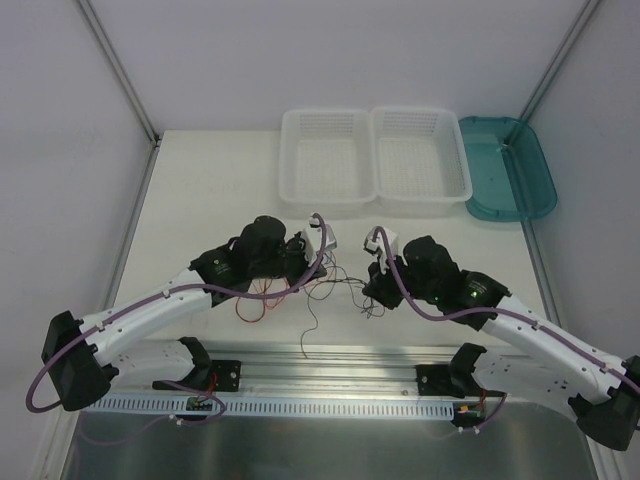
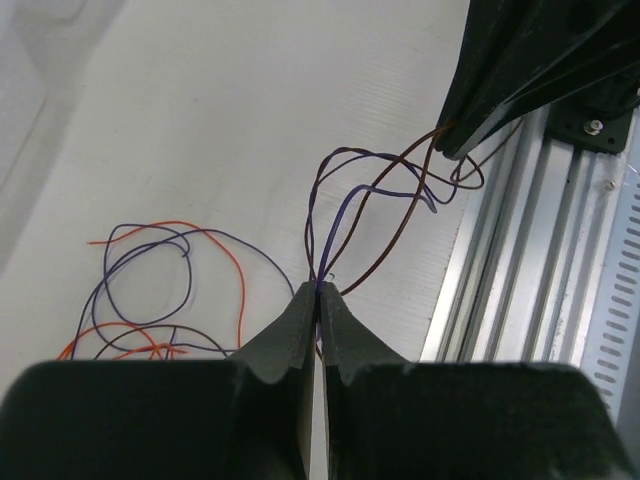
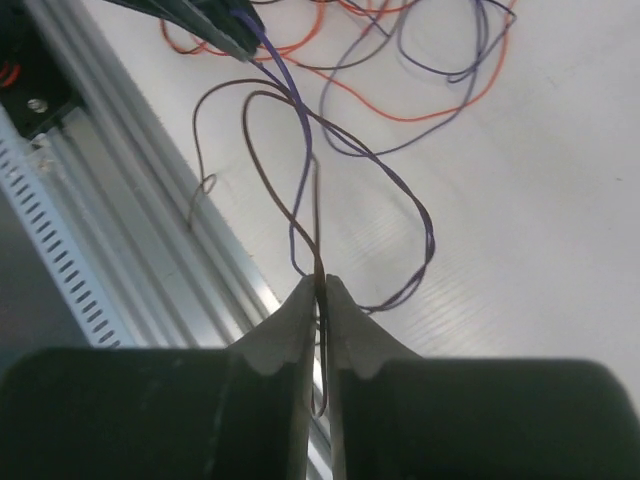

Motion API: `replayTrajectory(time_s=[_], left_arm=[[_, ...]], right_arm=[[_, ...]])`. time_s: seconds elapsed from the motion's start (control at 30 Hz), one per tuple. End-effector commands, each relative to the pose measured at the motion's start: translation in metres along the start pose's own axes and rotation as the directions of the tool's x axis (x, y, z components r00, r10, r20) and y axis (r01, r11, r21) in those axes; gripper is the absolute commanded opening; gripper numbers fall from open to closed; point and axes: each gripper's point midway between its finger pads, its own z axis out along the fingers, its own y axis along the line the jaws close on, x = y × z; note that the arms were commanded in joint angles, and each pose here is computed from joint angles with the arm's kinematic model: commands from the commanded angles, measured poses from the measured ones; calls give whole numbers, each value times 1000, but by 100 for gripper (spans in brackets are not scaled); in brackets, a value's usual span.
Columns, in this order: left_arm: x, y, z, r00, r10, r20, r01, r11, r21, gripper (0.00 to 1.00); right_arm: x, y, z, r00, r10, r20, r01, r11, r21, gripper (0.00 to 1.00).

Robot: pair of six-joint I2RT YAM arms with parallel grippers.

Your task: Untangle the cables

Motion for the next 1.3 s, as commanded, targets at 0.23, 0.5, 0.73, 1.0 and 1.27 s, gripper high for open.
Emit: replayTrajectory(time_s=[0.23,0.5,0.73,1.0,1.27], left_arm=[[22,90,-34,944,-325,49,302,801,-517,0],[26,110,-79,878,-440,190,460,663,-591,0],[21,122,-137,868,-410,280,480,548,-685,0],[-18,78,-113,885,-408,227,466,773,-430,0],[-16,71,-104,873,-443,204,488,784,-384,0]], right_arm=[[2,-81,-31,992,115,55,-127,864,488,1],[26,-129,-75,936,289,200,-345,638,689,1],[45,-154,-119,884,360,297,-443,444,779,24],[31,-132,-75,887,410,215,-447,640,625,18],[36,-123,-61,889,445,107,-416,687,595,70]])
